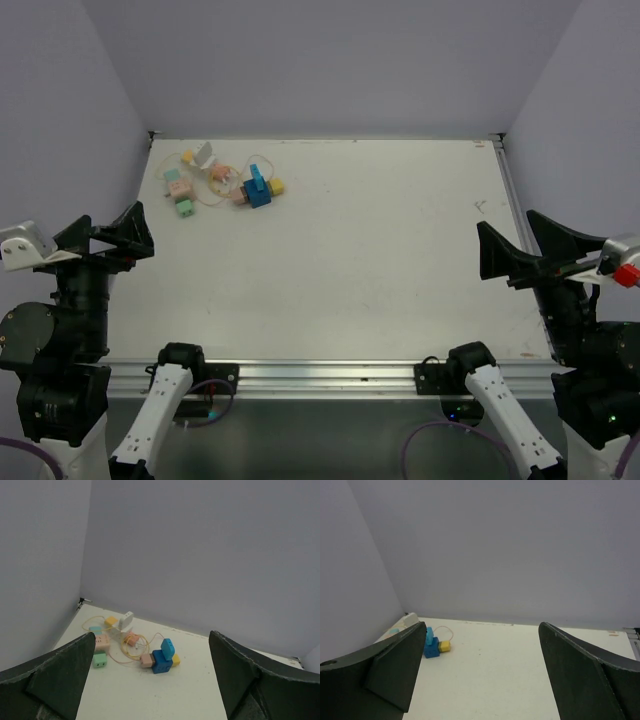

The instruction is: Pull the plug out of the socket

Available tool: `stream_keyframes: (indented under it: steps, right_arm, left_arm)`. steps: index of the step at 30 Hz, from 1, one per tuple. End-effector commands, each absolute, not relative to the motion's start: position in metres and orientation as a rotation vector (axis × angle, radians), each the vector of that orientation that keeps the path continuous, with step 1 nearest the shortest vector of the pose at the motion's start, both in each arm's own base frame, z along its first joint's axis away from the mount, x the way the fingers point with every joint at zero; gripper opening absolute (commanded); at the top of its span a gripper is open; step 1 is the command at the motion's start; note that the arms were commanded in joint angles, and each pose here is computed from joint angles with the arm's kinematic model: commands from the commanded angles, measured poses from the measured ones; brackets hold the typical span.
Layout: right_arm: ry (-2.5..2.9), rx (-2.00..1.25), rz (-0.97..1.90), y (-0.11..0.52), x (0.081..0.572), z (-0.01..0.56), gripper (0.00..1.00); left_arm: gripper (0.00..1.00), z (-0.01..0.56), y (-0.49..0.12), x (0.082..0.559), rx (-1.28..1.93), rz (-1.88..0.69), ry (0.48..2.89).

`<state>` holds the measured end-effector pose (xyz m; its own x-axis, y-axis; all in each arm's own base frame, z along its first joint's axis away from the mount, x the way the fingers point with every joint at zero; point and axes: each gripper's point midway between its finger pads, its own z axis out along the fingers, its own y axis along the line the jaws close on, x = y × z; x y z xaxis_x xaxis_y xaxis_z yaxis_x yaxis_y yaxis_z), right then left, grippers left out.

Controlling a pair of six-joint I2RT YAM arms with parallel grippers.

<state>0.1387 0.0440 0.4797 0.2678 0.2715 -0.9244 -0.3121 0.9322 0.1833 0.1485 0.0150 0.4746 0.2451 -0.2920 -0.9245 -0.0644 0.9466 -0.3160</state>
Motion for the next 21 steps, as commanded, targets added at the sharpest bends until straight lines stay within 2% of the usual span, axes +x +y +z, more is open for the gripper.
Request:
stream_keyframes:
  steps: [1, 9, 13, 21]
  right_arm:
    - [1.218, -0.039, 0.431, 0.050, 0.142, 0.485, 0.99]
    - [1.249, -0.025, 0.554, 0.068, 0.156, 0.461, 0.99]
    - [1.344, 0.099, 0.681, 0.080, 0.177, 0.435, 0.99]
    - [1.690, 0.249, 0.771, 0.108, 0.230, 0.323, 0.99]
  left_arm:
    - [1.00, 0.480, 0.012, 0.150, -0.308, -0.182, 1.299]
    - [0.99, 0.464, 0.004, 0.166, -0.310, -0.219, 1.345]
    - [1.00, 0.451, -0.004, 0.183, -0.309, -0.259, 1.390]
    - [1.00, 0.387, -0.029, 0.235, -0.332, -0.357, 1.607]
